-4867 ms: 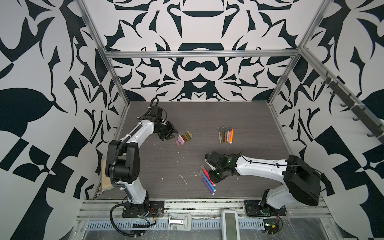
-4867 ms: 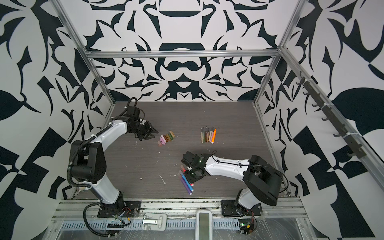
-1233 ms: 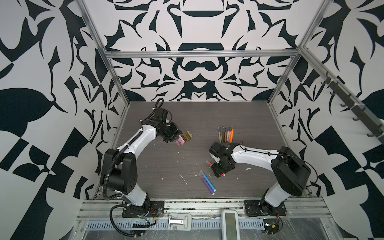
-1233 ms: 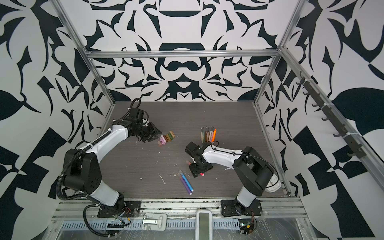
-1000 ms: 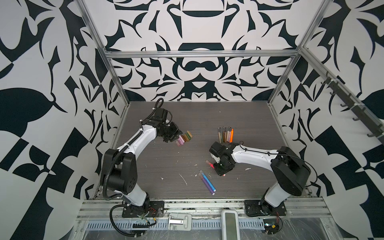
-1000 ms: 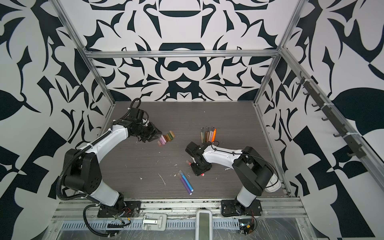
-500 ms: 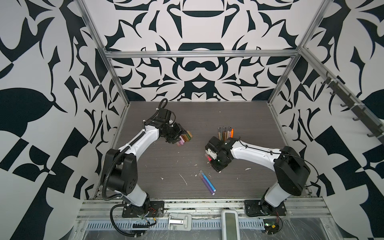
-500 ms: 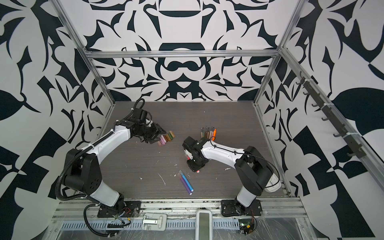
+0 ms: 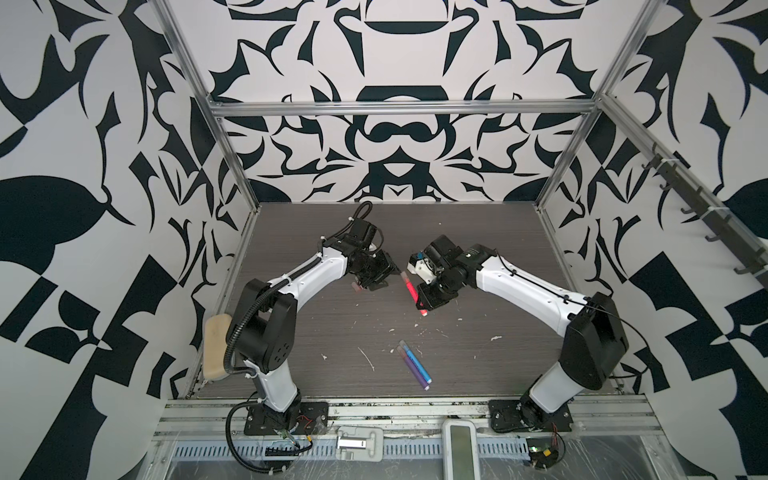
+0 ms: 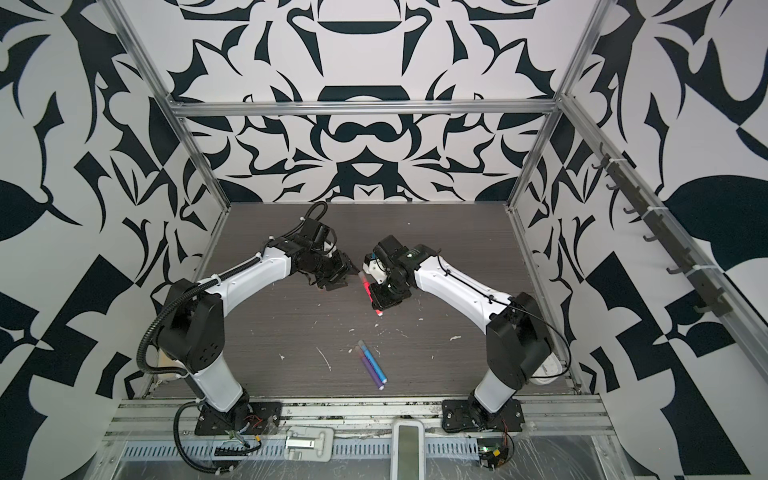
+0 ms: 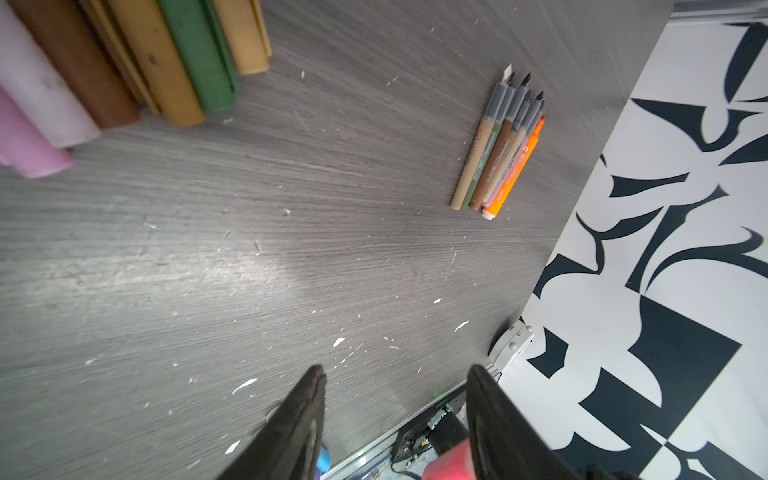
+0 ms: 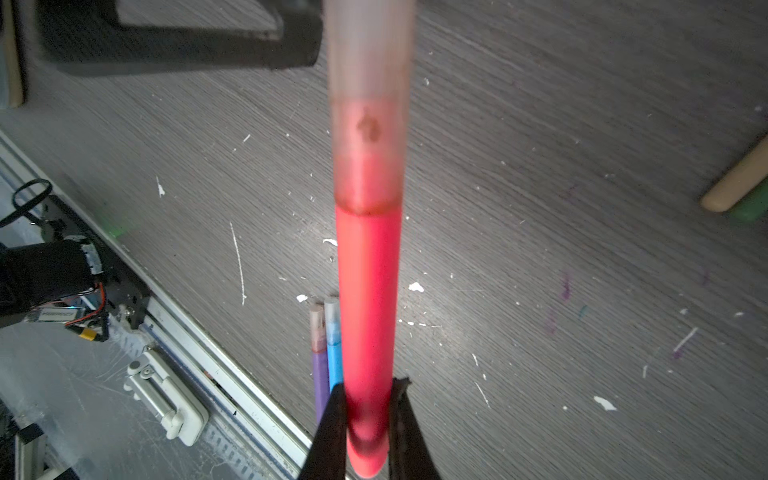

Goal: Open the pen caps

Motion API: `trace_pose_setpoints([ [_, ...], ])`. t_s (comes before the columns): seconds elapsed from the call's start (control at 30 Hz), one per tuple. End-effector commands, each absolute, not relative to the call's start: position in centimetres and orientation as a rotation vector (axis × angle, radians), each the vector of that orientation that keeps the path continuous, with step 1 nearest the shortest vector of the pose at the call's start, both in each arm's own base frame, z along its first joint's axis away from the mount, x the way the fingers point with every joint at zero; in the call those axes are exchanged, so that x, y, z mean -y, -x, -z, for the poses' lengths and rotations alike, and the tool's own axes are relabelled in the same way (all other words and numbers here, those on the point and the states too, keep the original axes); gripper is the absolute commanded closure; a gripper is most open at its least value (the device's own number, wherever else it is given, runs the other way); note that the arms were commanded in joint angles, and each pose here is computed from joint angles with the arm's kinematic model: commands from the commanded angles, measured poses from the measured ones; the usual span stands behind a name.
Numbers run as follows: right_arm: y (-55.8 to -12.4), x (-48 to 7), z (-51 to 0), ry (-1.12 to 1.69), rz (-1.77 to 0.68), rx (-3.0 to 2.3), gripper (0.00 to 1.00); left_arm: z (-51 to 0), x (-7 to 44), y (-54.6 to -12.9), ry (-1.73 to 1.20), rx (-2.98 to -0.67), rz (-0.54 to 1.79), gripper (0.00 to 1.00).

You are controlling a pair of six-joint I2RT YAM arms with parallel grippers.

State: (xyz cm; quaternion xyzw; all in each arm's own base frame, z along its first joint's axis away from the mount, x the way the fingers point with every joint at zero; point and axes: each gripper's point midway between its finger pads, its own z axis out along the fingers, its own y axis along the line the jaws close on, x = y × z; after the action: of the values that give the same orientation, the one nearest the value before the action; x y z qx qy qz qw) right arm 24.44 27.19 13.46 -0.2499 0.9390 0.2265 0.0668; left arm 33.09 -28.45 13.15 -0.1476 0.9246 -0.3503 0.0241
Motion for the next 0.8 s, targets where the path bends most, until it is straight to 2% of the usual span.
trace_pose_setpoints([
  [0.0,-23.9,-28.0,-15.0,0.741,-0.789,-2.831,1.00,-13.9,29.0,-33.6,0.453,-2.854,1.100,0.43],
  [0.23,-24.0,-27.8,-13.8,0.668,-0.799,-2.893,1.00,-14.5,28.9,-33.8,0.437,-2.844,1.085,0.43],
  [0.47,-25.1,-28.7,-15.0,0.658,-0.825,-2.851,1.00,-13.9,29.8,-33.1,0.409,-2.875,1.097,0.44],
  [0.67,-25.7,-29.4,-15.6,0.658,-0.846,-2.836,1.00,-13.8,30.2,-32.9,0.396,-2.877,1.104,0.50],
  [0.77,-25.9,-29.4,-15.9,0.657,-0.847,-2.830,1.00,-13.9,30.2,-32.9,0.389,-2.876,1.110,0.57],
])
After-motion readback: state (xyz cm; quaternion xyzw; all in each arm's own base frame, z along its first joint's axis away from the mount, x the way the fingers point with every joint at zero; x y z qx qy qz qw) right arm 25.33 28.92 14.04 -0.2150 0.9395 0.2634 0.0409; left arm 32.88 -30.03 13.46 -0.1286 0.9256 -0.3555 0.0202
